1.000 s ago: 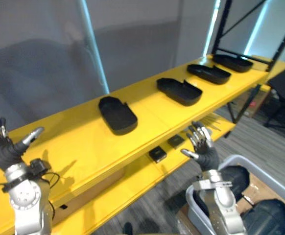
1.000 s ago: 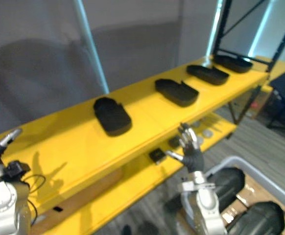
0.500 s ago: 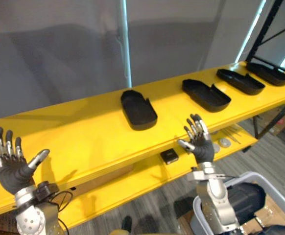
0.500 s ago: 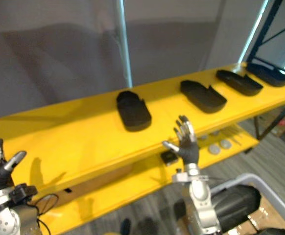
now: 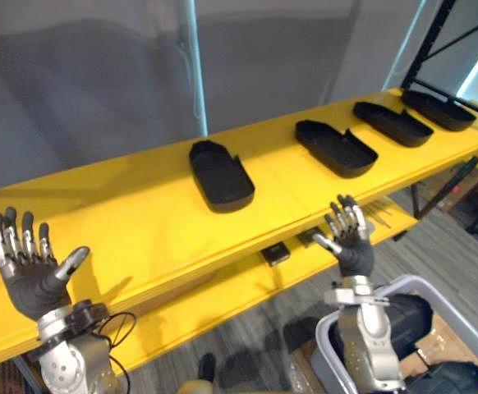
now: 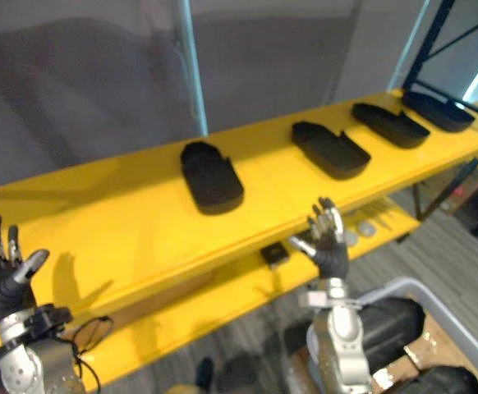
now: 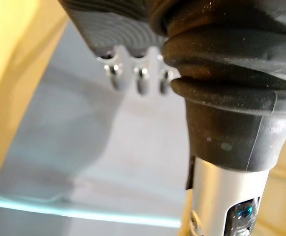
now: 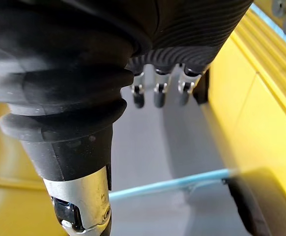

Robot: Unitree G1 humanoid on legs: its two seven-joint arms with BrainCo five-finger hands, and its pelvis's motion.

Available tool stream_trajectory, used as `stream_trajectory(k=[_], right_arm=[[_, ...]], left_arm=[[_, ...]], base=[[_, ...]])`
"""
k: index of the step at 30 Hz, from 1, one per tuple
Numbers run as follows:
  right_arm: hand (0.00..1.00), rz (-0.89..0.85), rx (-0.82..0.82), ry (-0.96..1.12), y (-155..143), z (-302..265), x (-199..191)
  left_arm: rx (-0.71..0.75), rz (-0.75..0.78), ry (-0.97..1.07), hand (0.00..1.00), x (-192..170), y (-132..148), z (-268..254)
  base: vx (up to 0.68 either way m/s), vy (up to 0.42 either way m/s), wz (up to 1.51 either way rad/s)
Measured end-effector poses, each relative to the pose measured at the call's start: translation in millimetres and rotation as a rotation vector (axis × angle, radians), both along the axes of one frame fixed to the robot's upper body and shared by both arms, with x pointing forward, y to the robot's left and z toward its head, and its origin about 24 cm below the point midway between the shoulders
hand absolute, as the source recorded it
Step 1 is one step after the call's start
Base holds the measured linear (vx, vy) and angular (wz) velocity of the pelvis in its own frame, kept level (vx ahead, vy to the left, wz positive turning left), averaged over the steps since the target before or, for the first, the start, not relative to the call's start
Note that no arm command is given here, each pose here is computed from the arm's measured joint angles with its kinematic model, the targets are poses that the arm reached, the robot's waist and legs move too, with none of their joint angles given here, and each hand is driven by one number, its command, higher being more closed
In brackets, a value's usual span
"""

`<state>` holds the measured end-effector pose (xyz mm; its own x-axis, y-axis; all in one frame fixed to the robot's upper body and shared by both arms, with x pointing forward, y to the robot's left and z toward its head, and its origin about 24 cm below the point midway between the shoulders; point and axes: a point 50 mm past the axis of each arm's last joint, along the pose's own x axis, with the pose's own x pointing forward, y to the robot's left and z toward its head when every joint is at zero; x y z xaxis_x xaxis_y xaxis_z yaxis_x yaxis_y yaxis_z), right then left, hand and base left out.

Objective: Walk over and take plastic housings, then place them on the shelf

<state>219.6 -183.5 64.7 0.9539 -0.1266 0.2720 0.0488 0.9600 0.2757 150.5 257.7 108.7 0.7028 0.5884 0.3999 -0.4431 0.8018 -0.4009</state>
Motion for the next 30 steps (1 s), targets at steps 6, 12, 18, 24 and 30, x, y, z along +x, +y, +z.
stream_trajectory(k=[6,12,18,24,30], right_arm=[[0.0,-0.184,-0.235,0.017,-40.8,6.6,-5.7],[0.0,-0.403,-0.47,0.0,-47.2,24.6,9.4],[0.0,-0.421,-0.527,-0.048,-49.1,38.0,15.9],[0.0,-0.384,-0.621,-0.062,-50.9,43.2,18.3],[0.0,-0.369,-0.562,-0.08,-49.6,48.3,23.1]], left_arm=[[-0.041,-0.009,0.028,0.0,11.9,-8.2,-5.1],[-0.038,-0.053,0.047,0.0,31.0,-18.1,-1.1],[-0.016,-0.073,0.046,0.0,33.4,-22.1,0.3],[-0.012,-0.089,0.042,0.0,34.1,-24.5,0.6],[0.004,-0.122,0.026,0.0,34.6,-27.7,3.6]], base=[[-0.06,0.032,0.35],[0.02,0.011,0.25],[-0.03,0.004,0.02],[-0.05,-0.022,-0.04],[0.01,-0.013,-0.02]])
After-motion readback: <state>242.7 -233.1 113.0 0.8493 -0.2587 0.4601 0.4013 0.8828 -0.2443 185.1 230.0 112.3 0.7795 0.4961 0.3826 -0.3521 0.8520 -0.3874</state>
